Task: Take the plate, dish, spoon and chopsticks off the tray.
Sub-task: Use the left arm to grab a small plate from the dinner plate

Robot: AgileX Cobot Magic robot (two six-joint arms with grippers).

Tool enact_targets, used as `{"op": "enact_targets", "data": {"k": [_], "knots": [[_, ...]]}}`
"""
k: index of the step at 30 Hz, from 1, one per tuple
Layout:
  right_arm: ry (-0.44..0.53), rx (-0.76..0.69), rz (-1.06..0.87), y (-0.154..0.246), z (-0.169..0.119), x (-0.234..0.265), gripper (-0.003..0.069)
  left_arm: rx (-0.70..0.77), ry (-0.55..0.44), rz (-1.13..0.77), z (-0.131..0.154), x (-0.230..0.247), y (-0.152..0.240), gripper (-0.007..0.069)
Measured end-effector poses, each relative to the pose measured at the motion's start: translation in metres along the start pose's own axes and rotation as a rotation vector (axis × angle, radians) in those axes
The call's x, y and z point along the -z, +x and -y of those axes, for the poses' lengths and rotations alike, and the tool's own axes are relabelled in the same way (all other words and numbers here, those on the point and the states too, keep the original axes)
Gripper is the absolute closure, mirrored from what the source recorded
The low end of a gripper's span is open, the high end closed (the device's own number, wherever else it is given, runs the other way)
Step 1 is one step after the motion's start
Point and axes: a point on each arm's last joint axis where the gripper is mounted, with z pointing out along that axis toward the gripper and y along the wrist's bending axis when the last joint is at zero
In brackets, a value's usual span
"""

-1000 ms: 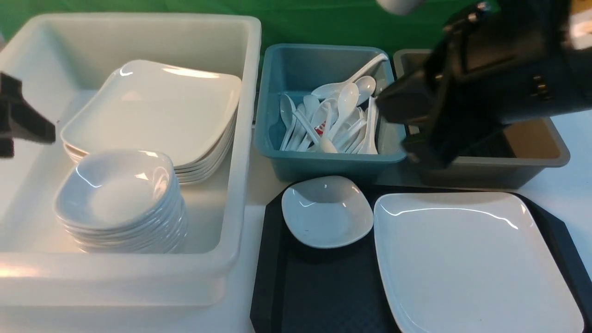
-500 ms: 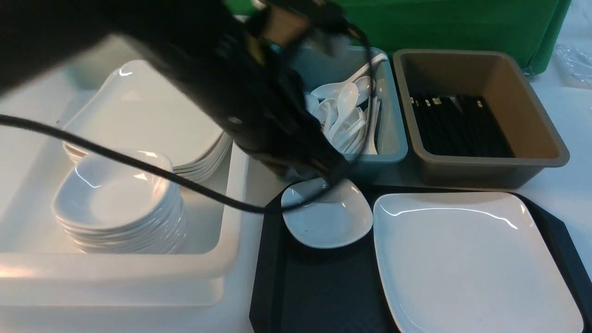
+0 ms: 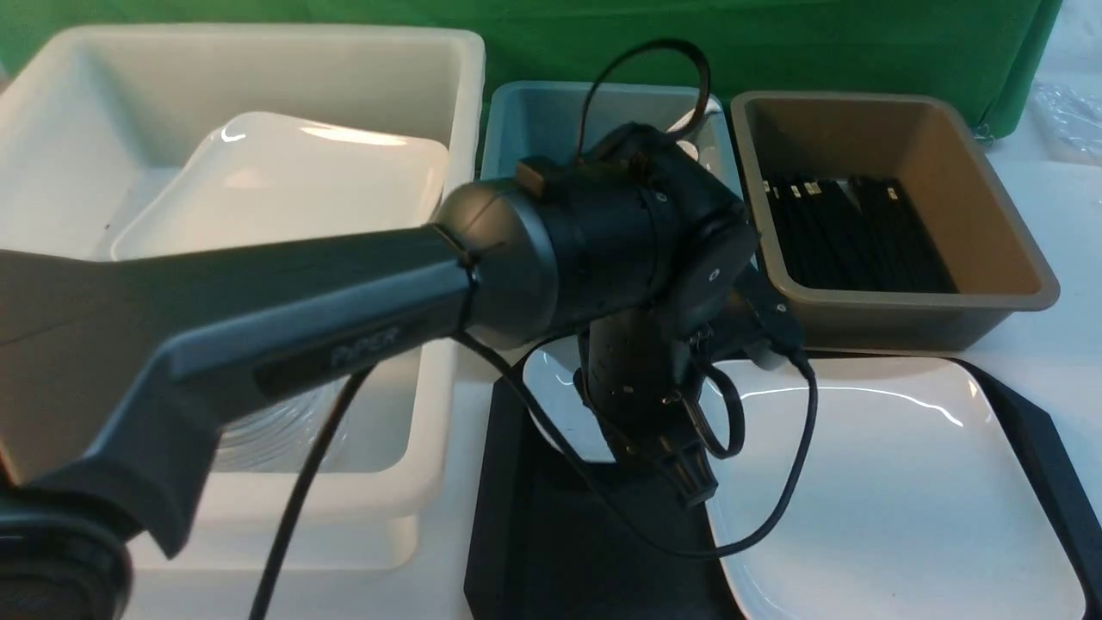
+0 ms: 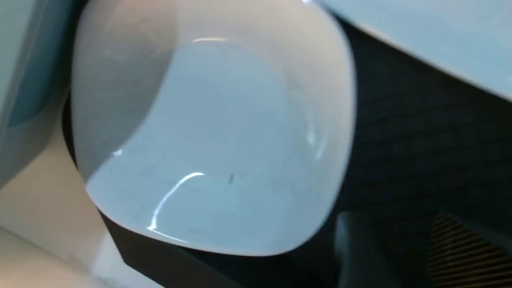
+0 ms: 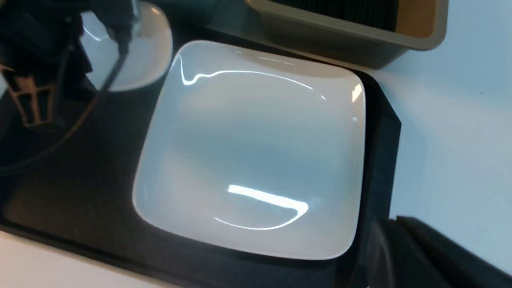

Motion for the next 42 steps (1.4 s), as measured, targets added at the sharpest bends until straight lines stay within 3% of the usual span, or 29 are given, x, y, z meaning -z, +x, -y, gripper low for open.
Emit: {"op": "enact_targets", "data": {"k": [5,8,14,18,24,27,31,37,42], "knots": [[-0.049,-0.024,-0.024,0.003,-0.004,0.001,0.0639,-0.023,-0.033,0.024,-0.002,-0.012,-0.005,0.0153],[-0.069,-0.02,-0.035,0.004,-0.005,0.001,0.0639,-0.035,-0.048,0.048,-0.003,-0.022,-0.01,0.0074],[-0.079,-0.002,-0.039,0.005,-0.006,0.001,0.0639,-0.076,-0.095,-0.017,-0.005,-0.05,-0.009,0.0053],[-0.079,0.022,-0.041,0.005,-0.006,0.001,0.064,-0.048,-0.115,-0.033,-0.006,-0.06,-0.009,0.009],[-0.079,0.041,-0.044,0.006,-0.007,0.0,0.064,-0.036,-0.112,-0.04,-0.005,-0.065,-0.009,0.0237],[-0.079,0.044,-0.044,0.006,-0.007,0.0,0.064,-0.021,-0.11,-0.049,-0.005,-0.066,-0.009,0.0403],[-0.079,0.051,-0.043,0.006,-0.007,0.0,0.064,-0.023,-0.125,-0.045,-0.004,-0.061,-0.011,0.0537],[-0.079,0.083,-0.042,0.006,-0.007,0.0,0.064,0.016,-0.123,-0.037,-0.005,-0.045,-0.009,0.058],[-0.084,0.089,-0.031,0.005,-0.007,0.0,0.064,0.094,-0.061,0.026,-0.002,-0.016,-0.009,0.06]]}}
